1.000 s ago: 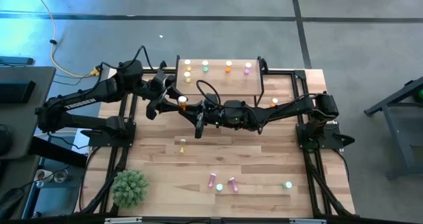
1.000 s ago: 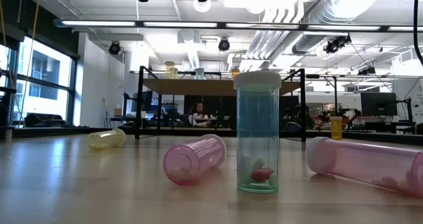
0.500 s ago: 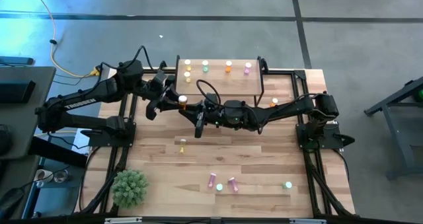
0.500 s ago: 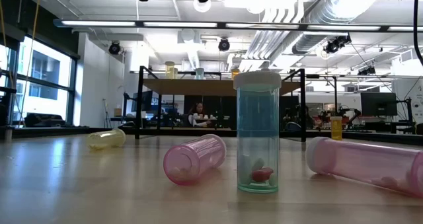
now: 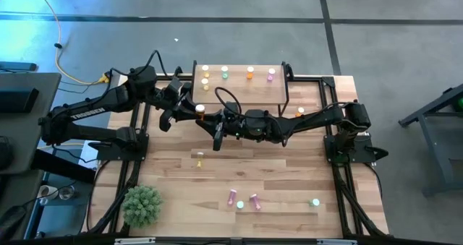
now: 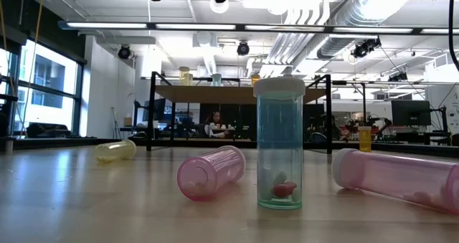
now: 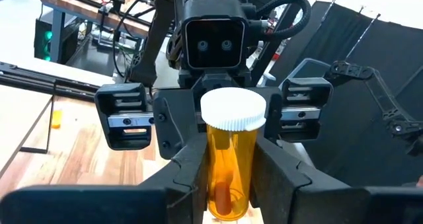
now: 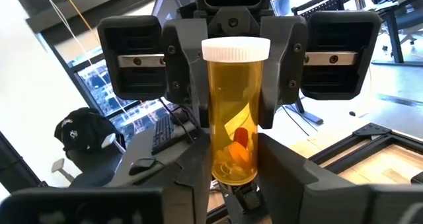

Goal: Pick and place medicine bottles onto shelf by color
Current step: Put the bottom orange pill bottle on the shelf aligned with the other orange pill bottle

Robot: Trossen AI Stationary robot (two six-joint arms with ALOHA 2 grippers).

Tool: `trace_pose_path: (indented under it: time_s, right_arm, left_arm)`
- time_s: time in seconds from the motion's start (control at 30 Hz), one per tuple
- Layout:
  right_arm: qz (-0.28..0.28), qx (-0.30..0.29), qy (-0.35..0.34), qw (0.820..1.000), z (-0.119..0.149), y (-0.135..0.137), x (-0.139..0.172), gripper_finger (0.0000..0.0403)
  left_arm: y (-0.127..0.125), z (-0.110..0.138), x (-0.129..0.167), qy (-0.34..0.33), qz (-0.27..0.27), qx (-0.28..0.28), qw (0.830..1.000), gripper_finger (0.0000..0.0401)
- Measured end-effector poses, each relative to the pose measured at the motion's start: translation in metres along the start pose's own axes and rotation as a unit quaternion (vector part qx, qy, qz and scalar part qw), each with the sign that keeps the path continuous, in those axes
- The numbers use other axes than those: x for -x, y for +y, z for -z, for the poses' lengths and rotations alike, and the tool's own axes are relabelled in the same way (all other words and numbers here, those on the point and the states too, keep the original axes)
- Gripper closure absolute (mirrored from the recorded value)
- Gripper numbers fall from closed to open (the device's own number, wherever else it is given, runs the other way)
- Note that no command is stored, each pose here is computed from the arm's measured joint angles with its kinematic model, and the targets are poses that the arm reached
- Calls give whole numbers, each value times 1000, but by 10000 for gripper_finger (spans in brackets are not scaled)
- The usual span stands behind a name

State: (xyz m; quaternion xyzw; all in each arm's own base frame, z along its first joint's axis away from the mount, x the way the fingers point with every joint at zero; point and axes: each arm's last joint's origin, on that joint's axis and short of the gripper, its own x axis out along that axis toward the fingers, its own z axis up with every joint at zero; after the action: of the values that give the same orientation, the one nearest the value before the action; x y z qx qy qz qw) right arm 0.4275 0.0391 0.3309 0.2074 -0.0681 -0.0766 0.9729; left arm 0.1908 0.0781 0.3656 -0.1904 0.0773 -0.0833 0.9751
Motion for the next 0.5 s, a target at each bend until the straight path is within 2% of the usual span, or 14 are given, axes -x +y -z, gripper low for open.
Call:
trace_pose_path:
  time_s: [0.23, 0.37, 0.5]
  right_arm:
    - [24, 10, 28, 999, 6, -3, 0, 243]
    - [58, 24, 59, 996, 11, -10, 1, 217]
    - [76, 29, 75, 994, 4, -17, 4, 209]
  left_arm:
    - [1, 0, 0, -1, -6, -9, 1000, 312]
    - [4, 2, 1, 1, -44, -16, 999, 312]
    - [6, 3, 1, 2, -81, -34, 996, 312]
